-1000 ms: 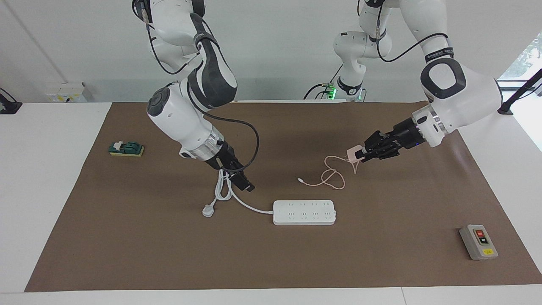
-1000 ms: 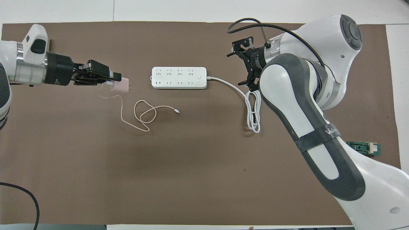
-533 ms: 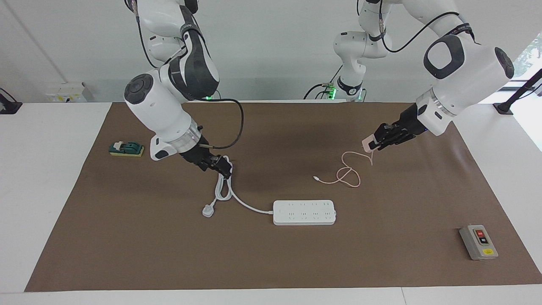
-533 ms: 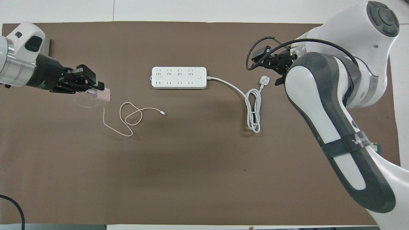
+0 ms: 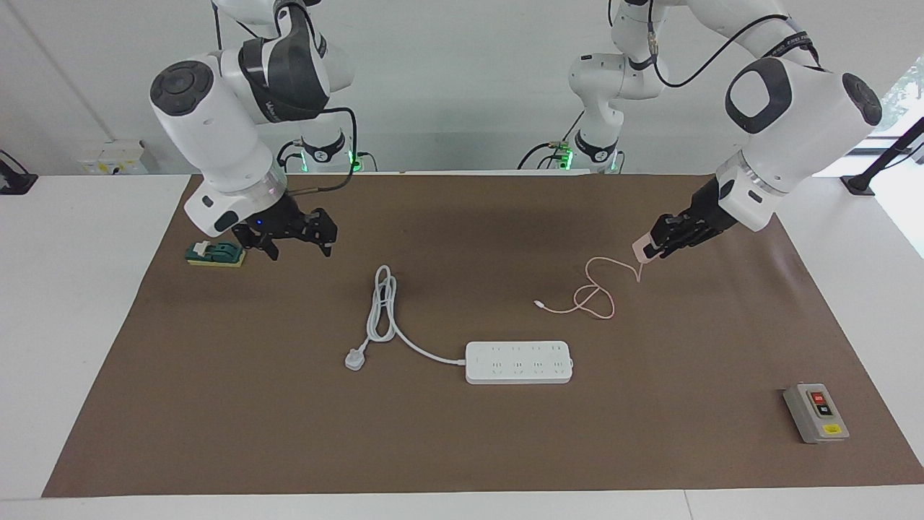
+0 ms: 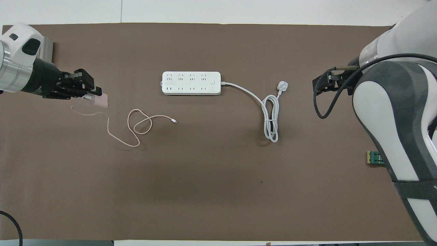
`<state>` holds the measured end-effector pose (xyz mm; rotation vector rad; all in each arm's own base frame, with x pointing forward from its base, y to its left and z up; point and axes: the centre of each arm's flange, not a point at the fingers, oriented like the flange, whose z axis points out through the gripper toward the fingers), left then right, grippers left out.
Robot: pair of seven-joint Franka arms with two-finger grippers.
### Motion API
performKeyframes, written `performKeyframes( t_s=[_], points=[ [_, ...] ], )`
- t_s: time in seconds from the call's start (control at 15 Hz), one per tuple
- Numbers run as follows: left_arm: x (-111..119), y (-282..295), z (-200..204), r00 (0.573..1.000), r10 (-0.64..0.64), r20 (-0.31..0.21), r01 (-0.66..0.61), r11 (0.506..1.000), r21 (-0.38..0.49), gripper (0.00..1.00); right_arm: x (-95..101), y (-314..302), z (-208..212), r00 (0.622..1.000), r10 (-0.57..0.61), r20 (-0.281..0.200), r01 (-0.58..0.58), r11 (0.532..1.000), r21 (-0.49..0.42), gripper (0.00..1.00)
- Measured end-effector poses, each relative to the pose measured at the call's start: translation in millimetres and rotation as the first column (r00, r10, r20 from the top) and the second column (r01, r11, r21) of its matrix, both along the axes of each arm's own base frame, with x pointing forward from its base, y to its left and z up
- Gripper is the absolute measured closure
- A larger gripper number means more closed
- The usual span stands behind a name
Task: Plug charger into power strip
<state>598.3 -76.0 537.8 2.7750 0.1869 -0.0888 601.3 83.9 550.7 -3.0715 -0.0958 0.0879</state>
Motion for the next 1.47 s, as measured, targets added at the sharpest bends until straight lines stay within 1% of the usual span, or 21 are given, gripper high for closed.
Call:
performKeyframes(
  t_s=[0.13,0.33,0.4,0.53,0.67,0.8,0.93,1.07,1.47],
  points=[
    [1,3,0,1.0,-0.005,0.007,0.004,0.999,0.033,0.69,-11.7,-4,15,0.999,0.043,-0.009,-0.043,0.999,-0.01,0.0],
    [1,3,0,1.0,-0.026,0.017,0.024,0.993,0.113,0.69,-25.5,-11,25,0.997,0.053,-0.053,-0.055,0.998,-0.034,0.0],
    [1,-1,2,1.0,-0.012,0.023,0.009,0.991,0.132,0.69,-29.5,-13,26,0.996,0.053,-0.071,-0.056,0.998,-0.042,0.0],
    [1,-12,5,0.997,0.071,0.025,-0.075,0.983,0.165,0.69,-35.3,-18,27,0.994,0.052,-0.096,-0.06,0.996,-0.074,0.0],
    [-1,-24,7,0.993,0.115,0.023,-0.118,0.976,0.185,0.69,-37.6,-23,25,0.993,0.059,-0.101,-0.067,0.995,-0.079,0.0],
    [-3,-29,9,0.992,0.126,0.024,-0.129,0.973,0.19,0.69,-39.0,-20,25,0.992,0.074,-0.101,-0.082,0.994,-0.076,0.0],
    [-3,-27,11,0.99,0.136,0.024,-0.138,0.972,0.191,0.69,-36.6,-22,27,0.994,0.071,-0.078,-0.077,0.994,-0.074,0.0],
    [-3,-23,11,0.989,0.149,0.022,-0.15,0.97,0.193,0.69,-35.4,-32,29,0.996,0.055,-0.068,-0.06,0.995,-0.074,0.0],
    [-3,-20,11,0.98,0.2,0.014,-0.199,0.96,0.195,0.69,-48.1,-33,36,0.997,0.055,-0.062,-0.06,0.996,-0.072,0.0]
  ],
)
